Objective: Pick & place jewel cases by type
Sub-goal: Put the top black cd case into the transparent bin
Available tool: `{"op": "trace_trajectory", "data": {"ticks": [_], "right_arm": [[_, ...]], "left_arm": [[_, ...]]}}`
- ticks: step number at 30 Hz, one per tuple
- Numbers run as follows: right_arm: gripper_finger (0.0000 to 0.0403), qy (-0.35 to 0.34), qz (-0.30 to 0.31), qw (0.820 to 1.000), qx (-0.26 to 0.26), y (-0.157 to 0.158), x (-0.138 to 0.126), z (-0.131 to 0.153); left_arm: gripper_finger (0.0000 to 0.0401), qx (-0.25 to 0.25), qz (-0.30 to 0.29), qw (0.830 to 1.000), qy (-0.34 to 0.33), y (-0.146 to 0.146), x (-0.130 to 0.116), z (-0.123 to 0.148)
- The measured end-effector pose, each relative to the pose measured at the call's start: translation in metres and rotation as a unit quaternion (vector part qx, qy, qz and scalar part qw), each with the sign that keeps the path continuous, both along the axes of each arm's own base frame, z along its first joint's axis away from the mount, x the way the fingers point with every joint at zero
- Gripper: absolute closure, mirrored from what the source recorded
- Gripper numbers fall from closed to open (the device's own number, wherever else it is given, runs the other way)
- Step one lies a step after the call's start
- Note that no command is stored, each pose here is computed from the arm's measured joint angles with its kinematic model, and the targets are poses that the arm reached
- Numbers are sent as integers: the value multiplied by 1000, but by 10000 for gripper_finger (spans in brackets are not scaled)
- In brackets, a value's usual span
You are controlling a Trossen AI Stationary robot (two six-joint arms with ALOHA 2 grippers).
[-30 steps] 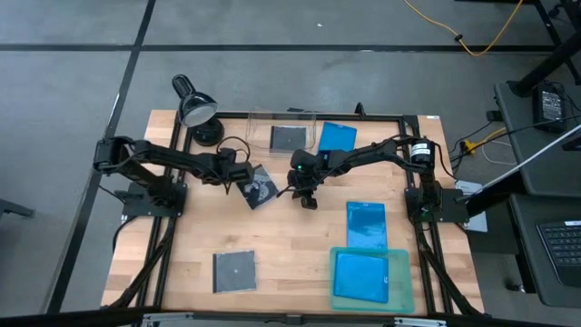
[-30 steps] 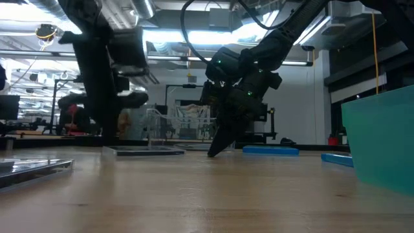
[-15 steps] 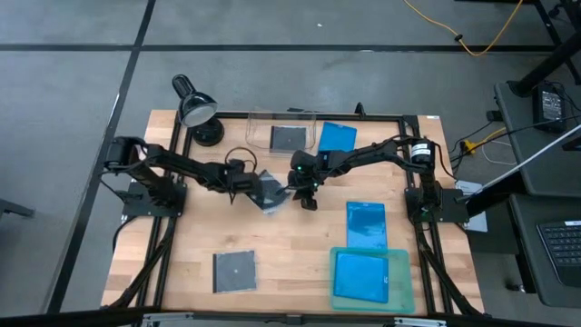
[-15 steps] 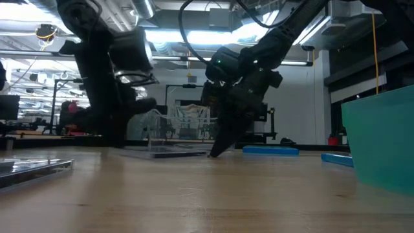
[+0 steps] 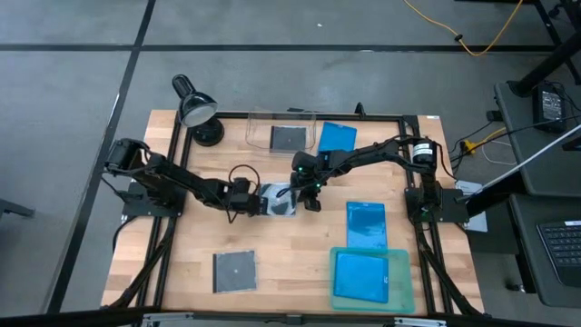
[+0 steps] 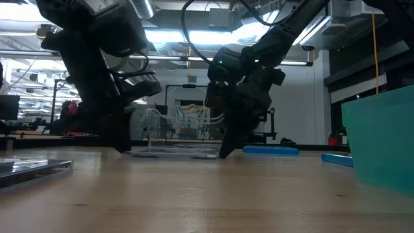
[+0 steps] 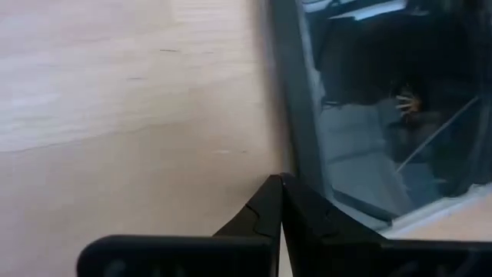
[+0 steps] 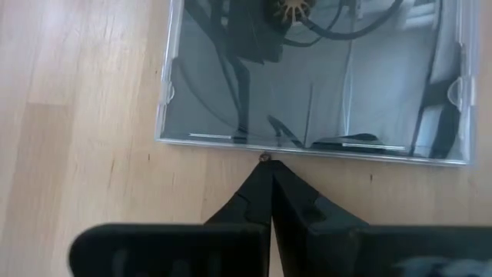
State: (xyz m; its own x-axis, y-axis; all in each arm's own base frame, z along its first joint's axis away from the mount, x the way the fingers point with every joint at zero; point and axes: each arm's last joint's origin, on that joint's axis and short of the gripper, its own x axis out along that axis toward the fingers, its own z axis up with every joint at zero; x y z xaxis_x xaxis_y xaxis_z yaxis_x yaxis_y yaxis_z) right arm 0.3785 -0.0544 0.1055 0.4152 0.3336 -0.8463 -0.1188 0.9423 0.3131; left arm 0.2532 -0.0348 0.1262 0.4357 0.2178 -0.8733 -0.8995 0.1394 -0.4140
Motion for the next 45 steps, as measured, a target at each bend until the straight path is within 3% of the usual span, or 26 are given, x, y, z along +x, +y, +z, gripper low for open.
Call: {"op": "trace_trajectory", "data": {"ticks": [14,19,23,28,32,45], "right_arm": [[396,2,0,1000,-6,0,0,0],[396,1,4,1000,-8,0,0,0],[396,0,7,1000,-10,0,0,0],[396,-1,7,1000,-11,-1,0,0],[396,-2,7,1000,-11,-1,0,0],[396,-6,7,1000,-14,1,1,0]], "left_arm": [[387,46,-1,999,-24,6,-18,36],[348,52,-35,996,-58,10,-16,47],[291,51,-47,995,-73,12,-12,50],[216,39,-45,997,-59,15,-10,43],[180,13,-58,997,-39,17,-6,33],[171,-21,-80,996,-43,26,19,-3]]}}
